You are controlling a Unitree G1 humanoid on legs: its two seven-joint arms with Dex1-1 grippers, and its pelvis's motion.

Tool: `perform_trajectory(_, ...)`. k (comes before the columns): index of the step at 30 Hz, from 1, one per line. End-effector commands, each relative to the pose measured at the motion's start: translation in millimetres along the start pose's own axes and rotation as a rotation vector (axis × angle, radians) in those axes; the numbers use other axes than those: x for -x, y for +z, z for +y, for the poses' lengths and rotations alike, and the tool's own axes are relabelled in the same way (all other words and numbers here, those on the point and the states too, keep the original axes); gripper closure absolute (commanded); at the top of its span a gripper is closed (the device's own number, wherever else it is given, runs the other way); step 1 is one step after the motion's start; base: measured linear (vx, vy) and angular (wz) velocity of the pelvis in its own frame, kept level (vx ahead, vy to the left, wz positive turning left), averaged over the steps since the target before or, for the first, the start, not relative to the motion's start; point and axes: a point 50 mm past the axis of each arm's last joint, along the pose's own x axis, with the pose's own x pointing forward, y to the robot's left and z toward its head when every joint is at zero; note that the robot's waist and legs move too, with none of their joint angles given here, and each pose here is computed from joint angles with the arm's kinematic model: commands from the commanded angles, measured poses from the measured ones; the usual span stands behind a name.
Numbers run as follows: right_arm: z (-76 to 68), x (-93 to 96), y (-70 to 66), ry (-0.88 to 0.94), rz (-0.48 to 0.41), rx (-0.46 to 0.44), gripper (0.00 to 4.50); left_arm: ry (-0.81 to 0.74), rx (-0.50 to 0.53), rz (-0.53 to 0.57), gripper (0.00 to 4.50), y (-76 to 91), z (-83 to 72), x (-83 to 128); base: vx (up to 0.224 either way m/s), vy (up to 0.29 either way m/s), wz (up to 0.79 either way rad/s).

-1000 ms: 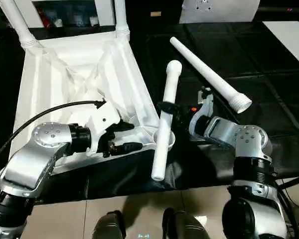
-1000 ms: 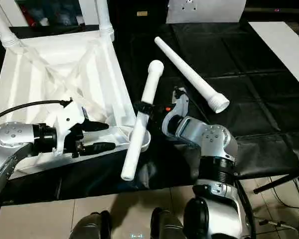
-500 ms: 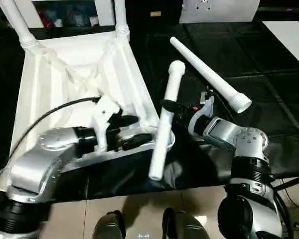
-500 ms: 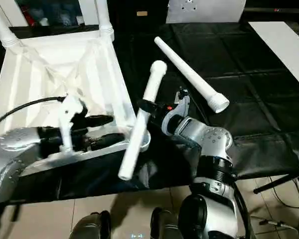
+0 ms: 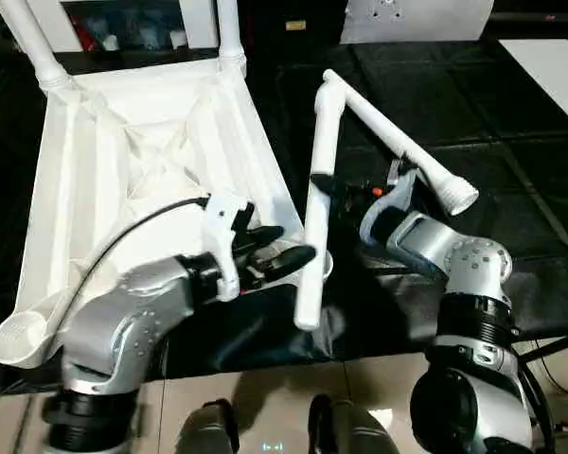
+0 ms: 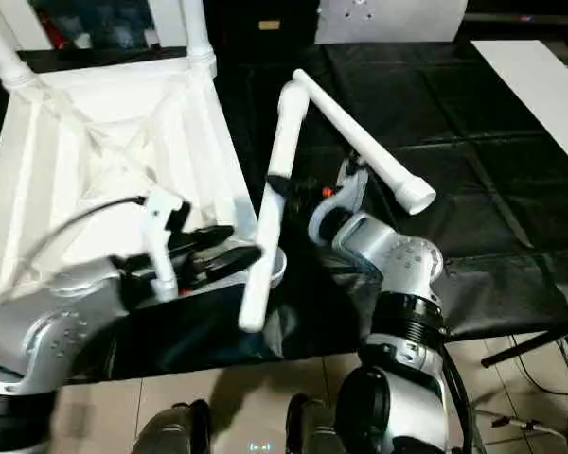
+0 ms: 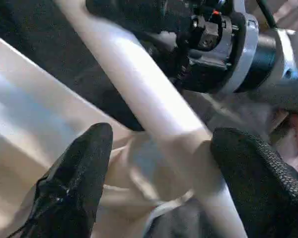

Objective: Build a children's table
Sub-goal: Insert table leg to table base

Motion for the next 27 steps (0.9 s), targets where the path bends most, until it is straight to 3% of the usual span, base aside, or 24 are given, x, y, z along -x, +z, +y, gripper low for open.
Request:
perform_trajectory(1, 16.1, -0.2, 8.9, 0.092, -0.061, 0.020, 2.90, 0.000, 0.051, 0.016, 0.90, -2.8, -4.6, 0, 0.000, 0.000, 0.00)
perform_trajectory(6, 25.7, 0.9, 12.2, 0.158, -0.088, 0.044, 2.91, -0.087, 0.190, -0.035, 0.90, -3.5, -15.5, -5, 0.000, 0.000, 0.00)
perform_trajectory(9, 27.9, 1.3, 12.4, 0.172, -0.090, 0.046, 2.91, -0.074, 0.151, 0.009, 0.90, -8.1, -15.3, -5, 0.000, 0.000, 0.00)
perform_trajectory(11, 28.1, 1.3, 11.7, 0.175, -0.094, 0.050, 2.91, -0.059, 0.143, 0.020, 1.26, -9.2, -14.7, -4, 0.000, 0.000, 0.00)
perform_trajectory(27, 28.7, 1.7, 10.1, 0.186, -0.105, 0.054, 2.91, -0.073, 0.118, 0.036, 1.26, -8.3, -17.6, 0, 0.000, 0.000, 0.00)
